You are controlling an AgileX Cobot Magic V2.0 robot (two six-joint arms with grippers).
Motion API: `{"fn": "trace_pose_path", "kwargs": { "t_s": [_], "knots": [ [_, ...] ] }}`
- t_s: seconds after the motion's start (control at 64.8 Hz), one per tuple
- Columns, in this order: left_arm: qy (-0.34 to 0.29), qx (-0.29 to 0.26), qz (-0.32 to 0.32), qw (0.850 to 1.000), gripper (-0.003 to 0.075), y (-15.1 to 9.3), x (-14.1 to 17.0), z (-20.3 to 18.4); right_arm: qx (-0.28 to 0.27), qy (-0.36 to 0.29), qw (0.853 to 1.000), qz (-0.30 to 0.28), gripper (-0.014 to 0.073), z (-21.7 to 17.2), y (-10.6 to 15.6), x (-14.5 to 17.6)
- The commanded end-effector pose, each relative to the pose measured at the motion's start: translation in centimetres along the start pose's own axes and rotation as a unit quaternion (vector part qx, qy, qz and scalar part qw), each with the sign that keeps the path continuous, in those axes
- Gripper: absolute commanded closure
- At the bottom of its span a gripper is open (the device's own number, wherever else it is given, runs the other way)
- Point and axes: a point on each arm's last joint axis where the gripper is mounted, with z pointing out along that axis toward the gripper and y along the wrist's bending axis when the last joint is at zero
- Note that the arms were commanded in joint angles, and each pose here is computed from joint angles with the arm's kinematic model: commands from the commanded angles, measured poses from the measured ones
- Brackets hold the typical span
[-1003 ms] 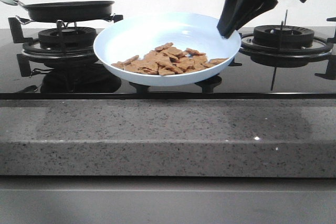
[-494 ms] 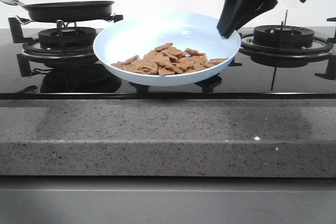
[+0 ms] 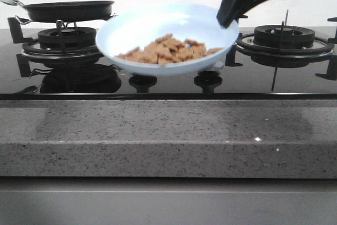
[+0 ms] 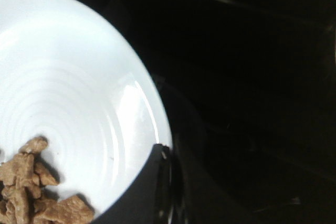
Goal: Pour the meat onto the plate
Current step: 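Lower the plate with the right gripper back between the knobs, then open the right gripper and raise it away from the plate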
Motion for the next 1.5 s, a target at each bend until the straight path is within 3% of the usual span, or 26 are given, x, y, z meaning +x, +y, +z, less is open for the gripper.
{"fn": "trace_pose_path", "kwargs": {
  "t_s": [0.0, 0.355, 0.772, 0.864, 1.096, 1.358, 1.481],
  "knots": [
    [-0.052, -0.012, -0.014, 0.998, 0.0741, 0.2, -1.6, -0.3, -0.013, -0.068, 0.998, 0.011, 0.0664, -2.8, 0.3, -3.0],
    [-0.052, -0.012, -0.015, 0.998, 0.0741, 0.2, -1.6, -0.3, -0.028, -0.083, 0.995, 0.053, 0.0664, 0.0, -2.8, -8.2],
    [-0.052, -0.01, -0.019, 0.998, 0.0741, 0.2, -1.6, -0.3, -0.017, -0.071, 0.995, 0.064, 0.0659, 4.1, -4.6, -8.7],
    [-0.052, -0.01, -0.019, 0.998, 0.0741, 0.2, -1.6, -0.3, -0.015, -0.071, 0.995, 0.063, 0.0606, 4.1, -4.7, -8.7],
    [-0.052, -0.01, -0.019, 0.998, 0.0741, 0.2, -1.6, -0.3, -0.013, -0.071, 0.995, 0.062, 0.036, 4.1, -4.8, -8.7],
    [-0.052, -0.01, -0.019, 0.998, 0.0741, 0.2, -1.6, -0.3, -0.005, -0.074, 0.995, 0.067, 0.0348, 2.5, -6.1, -9.4],
    [-0.052, -0.01, -0.019, 0.998, 0.0741, 0.2, -1.6, -0.3, -0.007, -0.064, 0.996, 0.058, 0.039, 0.2, -6.3, -10.2]
  ]
}}
